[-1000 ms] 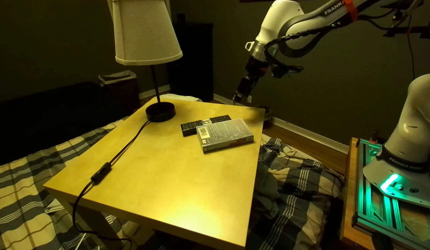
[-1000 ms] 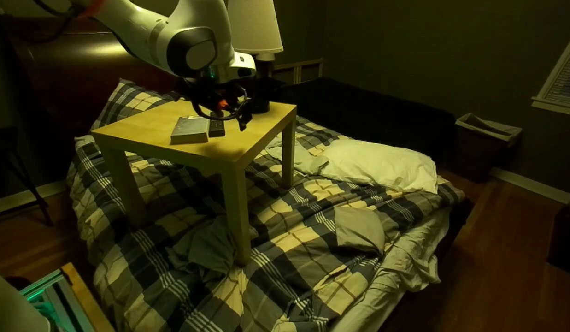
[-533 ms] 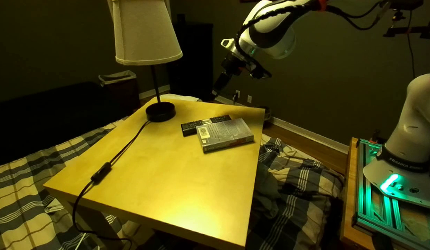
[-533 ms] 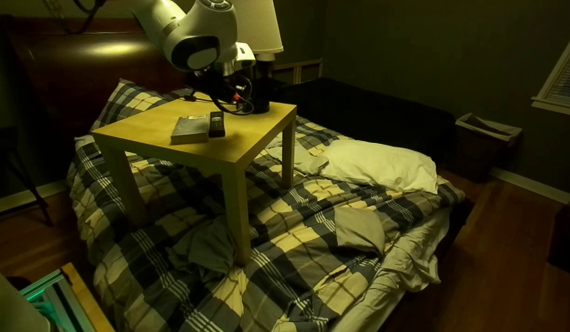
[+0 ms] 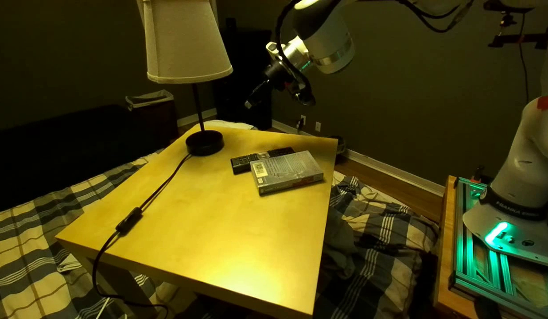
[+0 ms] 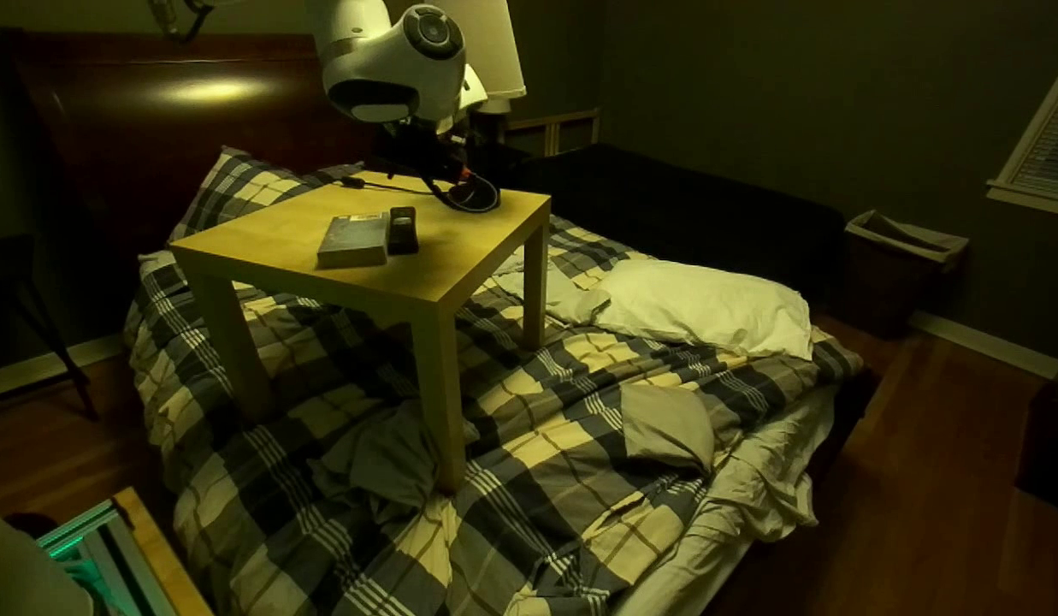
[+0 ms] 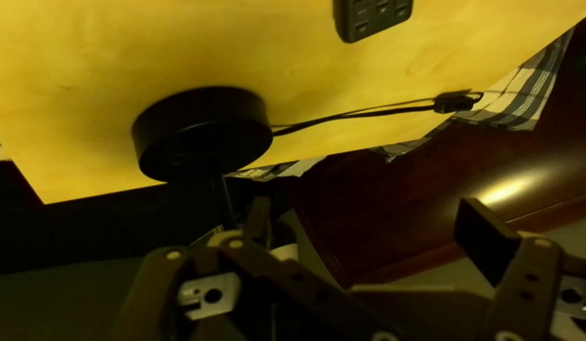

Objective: Move the lamp to the left.

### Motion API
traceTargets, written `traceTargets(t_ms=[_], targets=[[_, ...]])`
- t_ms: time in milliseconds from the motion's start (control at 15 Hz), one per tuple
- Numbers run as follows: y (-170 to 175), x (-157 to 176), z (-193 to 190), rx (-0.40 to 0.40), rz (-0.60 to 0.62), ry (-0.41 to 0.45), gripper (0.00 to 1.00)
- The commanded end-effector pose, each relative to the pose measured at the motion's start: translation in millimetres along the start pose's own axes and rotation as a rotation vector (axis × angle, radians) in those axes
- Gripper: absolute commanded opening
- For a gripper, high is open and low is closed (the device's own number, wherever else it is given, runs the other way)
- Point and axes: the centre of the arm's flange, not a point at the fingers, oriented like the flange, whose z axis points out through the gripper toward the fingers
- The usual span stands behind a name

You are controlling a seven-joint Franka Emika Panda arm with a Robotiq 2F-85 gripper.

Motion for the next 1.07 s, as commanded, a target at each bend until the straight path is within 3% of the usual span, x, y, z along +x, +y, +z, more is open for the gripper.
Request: traceTargets(t_ms=[0, 333, 733, 800, 1000], targets=[[37, -14, 20, 0.016, -0.042, 0.086, 1.00], [60, -32, 50, -0.008, -0.102, 0.202, 1.00], [44, -32, 79, 0.008, -0.197, 0.336, 1.00], [48, -26, 65, 0.021, -0.152, 0.282, 1.00], [45, -22, 71, 0.019, -0.187, 0.312, 1.00]])
